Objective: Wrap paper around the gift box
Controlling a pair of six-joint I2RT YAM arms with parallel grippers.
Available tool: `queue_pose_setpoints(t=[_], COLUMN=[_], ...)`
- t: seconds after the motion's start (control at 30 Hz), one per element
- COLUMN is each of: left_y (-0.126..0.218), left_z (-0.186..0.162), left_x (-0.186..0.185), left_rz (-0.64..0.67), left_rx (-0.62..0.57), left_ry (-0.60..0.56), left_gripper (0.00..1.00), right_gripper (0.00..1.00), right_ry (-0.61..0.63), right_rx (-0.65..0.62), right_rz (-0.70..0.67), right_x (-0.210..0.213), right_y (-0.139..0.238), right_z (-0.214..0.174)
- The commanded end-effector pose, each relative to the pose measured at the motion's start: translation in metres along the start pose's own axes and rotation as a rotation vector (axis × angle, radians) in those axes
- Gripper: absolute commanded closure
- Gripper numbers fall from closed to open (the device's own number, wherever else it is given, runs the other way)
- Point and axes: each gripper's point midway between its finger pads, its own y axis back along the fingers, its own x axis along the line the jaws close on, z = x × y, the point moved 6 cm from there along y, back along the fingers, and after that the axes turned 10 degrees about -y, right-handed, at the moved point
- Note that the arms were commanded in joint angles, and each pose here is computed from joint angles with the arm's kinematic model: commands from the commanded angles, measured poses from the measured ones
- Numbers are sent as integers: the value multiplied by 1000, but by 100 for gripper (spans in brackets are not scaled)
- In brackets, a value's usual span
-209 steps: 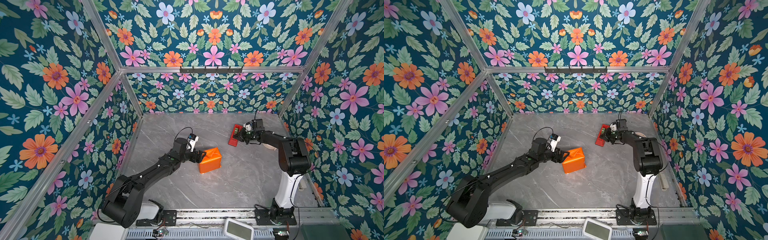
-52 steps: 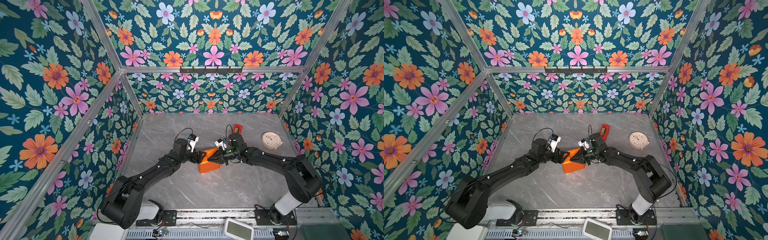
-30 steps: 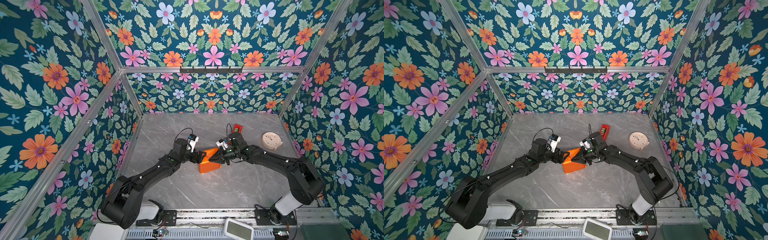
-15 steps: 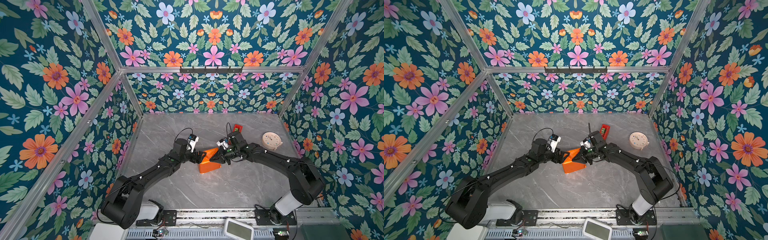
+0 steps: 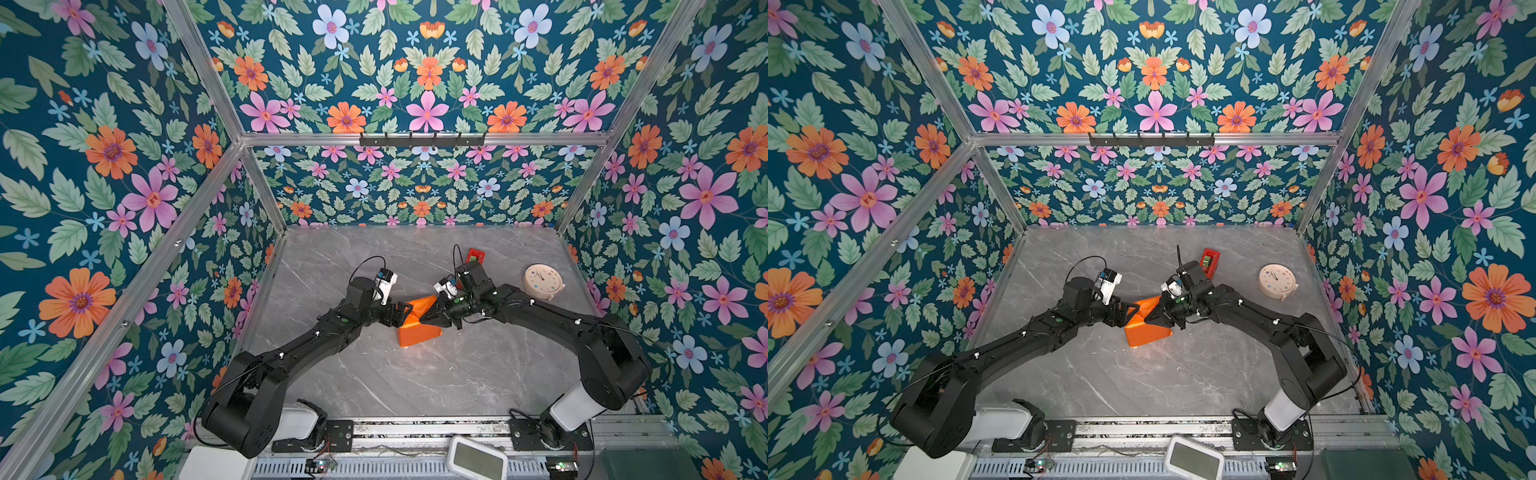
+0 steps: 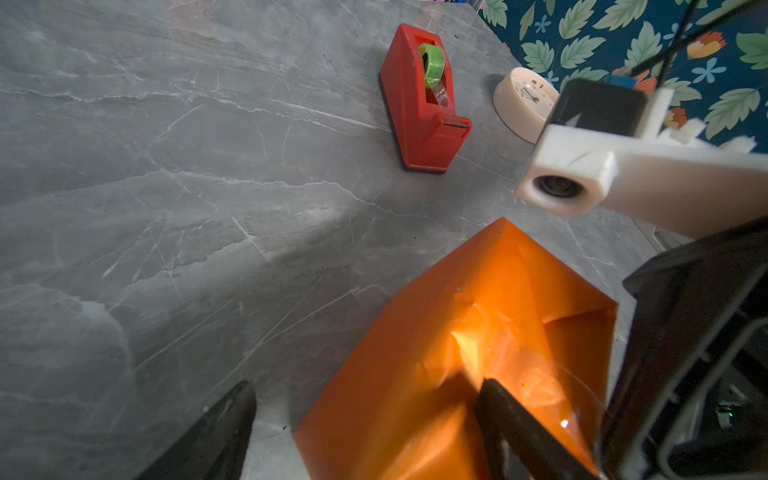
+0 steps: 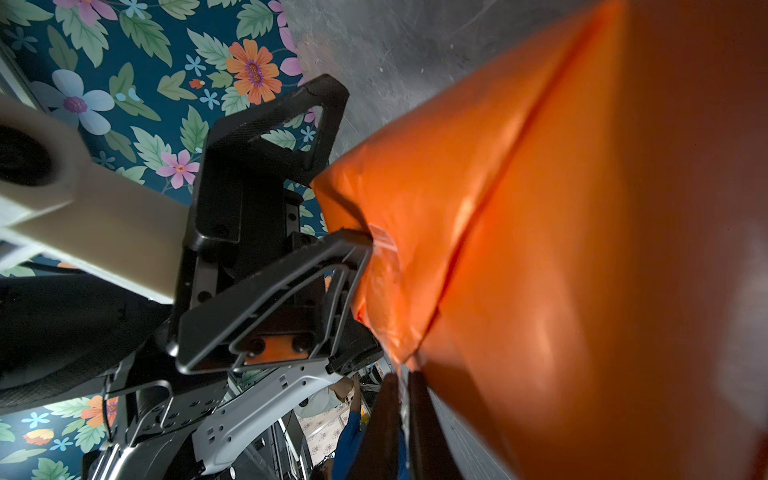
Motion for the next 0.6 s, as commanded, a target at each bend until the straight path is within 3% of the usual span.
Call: queue_pose_setpoints(t=[0.0,0.3,0.57], left_y=[1,0,0], left_z=[-28,-28,-29], left_x=[1,1,1], left_rz=[10,9,9], left_rx=[136,138,139], left_ry=[-2,-2,-1], left_gripper=[15,15,15], right_gripper=[85,82,91], right_ry=[-32,-58,-78], right_rx=[-7,1,30], right_rz=[-43,-62,-21], right_x=[-8,-10,-4], right_y=[1,0,-1], right_z=[-1,-1,-3])
